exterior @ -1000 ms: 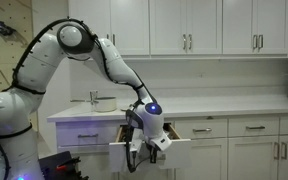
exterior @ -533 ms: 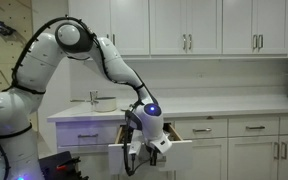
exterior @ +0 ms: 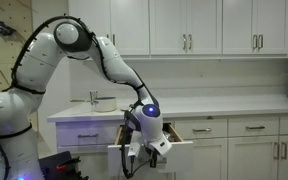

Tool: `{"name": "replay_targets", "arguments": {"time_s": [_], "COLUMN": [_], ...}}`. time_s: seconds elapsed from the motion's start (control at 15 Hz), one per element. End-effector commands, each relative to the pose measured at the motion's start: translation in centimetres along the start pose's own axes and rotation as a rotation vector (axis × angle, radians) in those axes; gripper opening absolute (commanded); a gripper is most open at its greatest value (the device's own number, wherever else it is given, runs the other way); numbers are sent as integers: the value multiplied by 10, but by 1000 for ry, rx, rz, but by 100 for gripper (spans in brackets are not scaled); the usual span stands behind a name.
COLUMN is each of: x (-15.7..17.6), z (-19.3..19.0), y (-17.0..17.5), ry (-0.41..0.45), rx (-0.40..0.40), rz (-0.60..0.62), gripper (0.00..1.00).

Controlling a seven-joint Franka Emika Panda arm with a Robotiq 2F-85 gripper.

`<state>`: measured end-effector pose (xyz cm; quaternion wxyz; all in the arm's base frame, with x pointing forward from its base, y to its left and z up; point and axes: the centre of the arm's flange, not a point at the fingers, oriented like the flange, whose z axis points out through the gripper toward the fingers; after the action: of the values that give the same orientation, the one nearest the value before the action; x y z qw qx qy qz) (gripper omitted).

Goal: Open and close the second drawer on the left

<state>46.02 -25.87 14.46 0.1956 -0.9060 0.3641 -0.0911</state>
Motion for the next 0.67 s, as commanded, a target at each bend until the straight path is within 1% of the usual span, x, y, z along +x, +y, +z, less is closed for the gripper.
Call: {"name": "replay_targets", "arguments": {"time_s": [0.0,0.6], "x": [-19,-22], "z": [-23,-35], "y": [13,14], "ry": [82,109], "rx": [-63,-67], "rz": [109,105], "gripper": [4,4]}}
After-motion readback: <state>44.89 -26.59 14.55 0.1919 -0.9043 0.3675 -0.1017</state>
